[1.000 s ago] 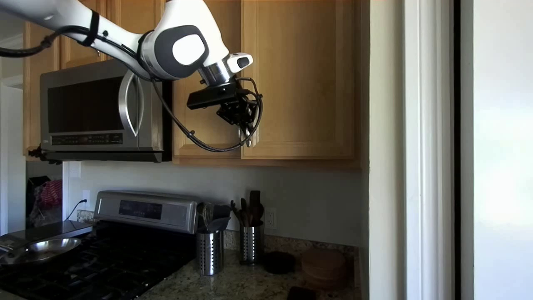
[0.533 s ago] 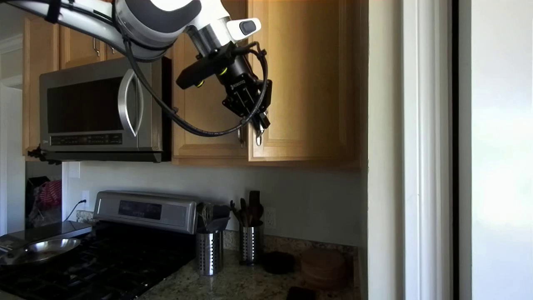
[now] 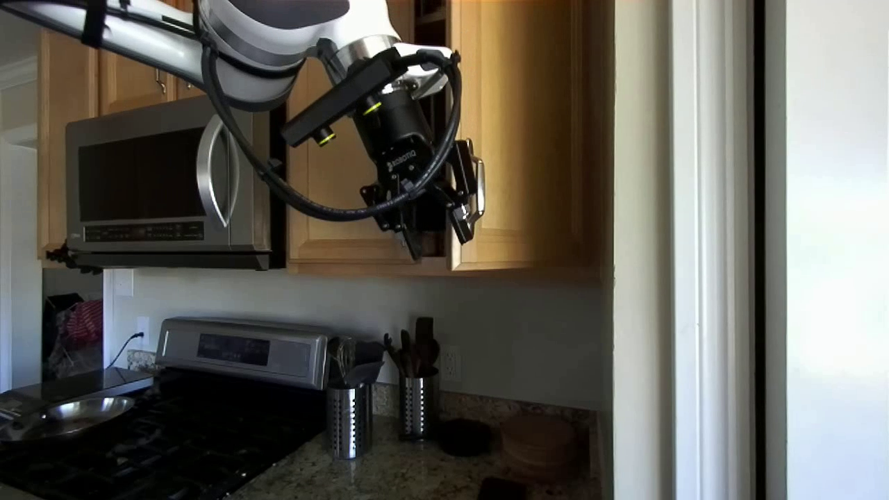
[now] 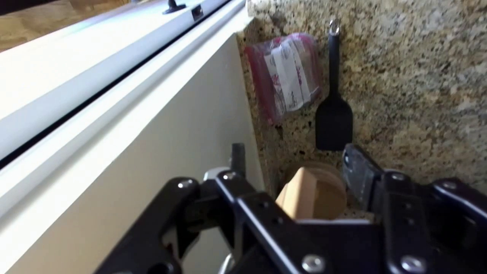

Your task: Open the right door of the cabinet.

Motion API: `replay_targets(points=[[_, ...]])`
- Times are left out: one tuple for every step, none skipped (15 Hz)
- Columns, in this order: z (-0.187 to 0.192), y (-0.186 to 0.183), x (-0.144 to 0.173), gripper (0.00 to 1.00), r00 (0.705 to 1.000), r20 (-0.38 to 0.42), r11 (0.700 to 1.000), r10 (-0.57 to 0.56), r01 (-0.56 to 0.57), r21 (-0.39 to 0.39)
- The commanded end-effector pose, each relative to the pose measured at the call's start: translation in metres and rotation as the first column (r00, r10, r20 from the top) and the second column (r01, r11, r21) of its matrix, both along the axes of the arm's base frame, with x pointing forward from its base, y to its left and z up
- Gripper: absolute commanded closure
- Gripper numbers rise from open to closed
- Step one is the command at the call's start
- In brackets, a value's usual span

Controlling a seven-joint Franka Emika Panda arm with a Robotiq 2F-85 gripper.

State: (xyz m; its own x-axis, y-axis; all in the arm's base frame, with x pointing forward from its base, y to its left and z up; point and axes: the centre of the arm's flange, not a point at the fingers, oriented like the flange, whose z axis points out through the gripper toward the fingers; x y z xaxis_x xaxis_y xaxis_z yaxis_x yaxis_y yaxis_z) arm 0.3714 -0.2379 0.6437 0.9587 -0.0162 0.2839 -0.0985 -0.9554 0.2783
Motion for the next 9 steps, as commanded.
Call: replay_targets(points=[[-0.02,0.004,-0.006,0.02,0.98,-0.182,0.996,0.079,-0.071,0.047],[-0.024,0.006,-0.008,0.0,0.967,-0.232,0.994,0.103,-0.089,0.069],[-0.027,0.009,-0.011,0.0,0.955,-0.269,0.991,0.121,-0.1,0.089],[-0.028,0.014,-0.012,0.0,0.943,-0.294,0.984,0.154,-0.121,0.129],[-0.03,0.017,-0.013,0.0,0.936,-0.308,0.981,0.171,-0.134,0.137],[-0.029,0.023,-0.012,0.0,0.933,-0.298,0.974,0.201,-0.16,0.157],[-0.029,0.029,-0.009,0.0,0.933,-0.285,0.971,0.22,-0.18,0.159],[-0.029,0.035,-0.005,0.0,0.931,-0.266,0.962,0.249,-0.207,0.177],[-0.029,0.042,-0.001,0.0,0.931,-0.242,0.954,0.274,-0.23,0.193]])
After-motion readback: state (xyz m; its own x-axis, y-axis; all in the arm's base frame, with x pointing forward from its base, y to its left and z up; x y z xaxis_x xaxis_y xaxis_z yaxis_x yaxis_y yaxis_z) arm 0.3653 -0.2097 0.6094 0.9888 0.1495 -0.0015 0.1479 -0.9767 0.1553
